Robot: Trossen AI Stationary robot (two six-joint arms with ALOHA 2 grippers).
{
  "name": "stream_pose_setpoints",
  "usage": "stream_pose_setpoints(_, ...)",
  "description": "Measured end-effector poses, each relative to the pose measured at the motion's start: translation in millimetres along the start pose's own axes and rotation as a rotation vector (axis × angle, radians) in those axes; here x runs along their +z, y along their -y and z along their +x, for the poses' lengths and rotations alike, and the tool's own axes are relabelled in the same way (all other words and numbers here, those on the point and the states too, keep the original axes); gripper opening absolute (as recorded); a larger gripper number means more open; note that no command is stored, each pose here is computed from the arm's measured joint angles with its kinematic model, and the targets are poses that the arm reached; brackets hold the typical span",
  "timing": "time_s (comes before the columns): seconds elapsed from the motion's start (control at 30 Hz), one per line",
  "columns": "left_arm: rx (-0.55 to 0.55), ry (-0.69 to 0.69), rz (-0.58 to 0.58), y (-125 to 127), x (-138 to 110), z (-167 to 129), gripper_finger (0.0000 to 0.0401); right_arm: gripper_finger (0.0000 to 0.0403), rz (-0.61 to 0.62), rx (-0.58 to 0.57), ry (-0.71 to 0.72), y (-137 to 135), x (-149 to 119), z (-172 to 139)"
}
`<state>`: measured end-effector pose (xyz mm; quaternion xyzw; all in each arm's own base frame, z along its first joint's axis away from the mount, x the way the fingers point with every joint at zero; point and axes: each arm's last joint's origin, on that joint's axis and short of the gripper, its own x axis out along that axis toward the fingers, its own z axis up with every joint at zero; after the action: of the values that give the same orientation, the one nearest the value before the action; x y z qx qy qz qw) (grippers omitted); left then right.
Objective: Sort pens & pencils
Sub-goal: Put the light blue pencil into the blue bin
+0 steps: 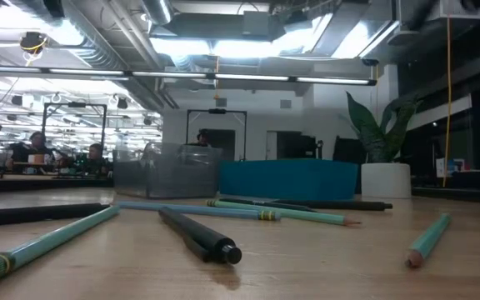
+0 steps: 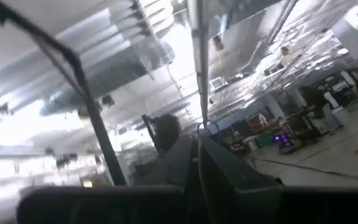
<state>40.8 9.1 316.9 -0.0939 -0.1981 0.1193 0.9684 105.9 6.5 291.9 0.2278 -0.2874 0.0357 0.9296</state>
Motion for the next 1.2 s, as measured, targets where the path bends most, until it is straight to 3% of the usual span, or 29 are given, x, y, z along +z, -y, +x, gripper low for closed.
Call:
stream_pose_setpoints(0.1,-0.067,-0.047,0.038,10,39,4,0.0043,0.0031,-0.08,0.05,-0.103,-17,16,47)
stream_pose_setpoints(0.17,-0.061,-0.165,0.066,14,50,16,0.0043,0.0031,-0.107,0.052,-0.224,-25,19,80)
stream_pose_setpoints(0.33,-0.017,-0.568,0.065,23,40,62,0.0043,0.0031,-0.133,-0.05,-0.582,-33,8,150)
stream_pose_setpoints(0.57,-0.101,-0.919,0.04,43,23,110,0.0043,0.0031,-0.063,0.089,-0.81,-49,-8,223)
stream_pose_setpoints(0.7,-0.075,-1.107,0.004,55,22,115,0.0043,0.0031,-0.036,0.013,-1.008,-49,-24,239)
stream_pose_setpoints(0.83,0.013,-1.209,-0.044,65,26,111,0.0043,0.0031,-0.03,-0.103,-1.193,-42,-47,240)
stream_pose_setpoints(1.07,0.31,-1.252,-0.186,70,25,93,0.0043,0.0031,0.067,-0.238,-1.271,-32,-71,240)
stream_pose_setpoints(1.2,0.392,-1.247,-0.23,74,24,86,0.0043,0.0031,0.107,-0.336,-1.264,-28,-84,242)
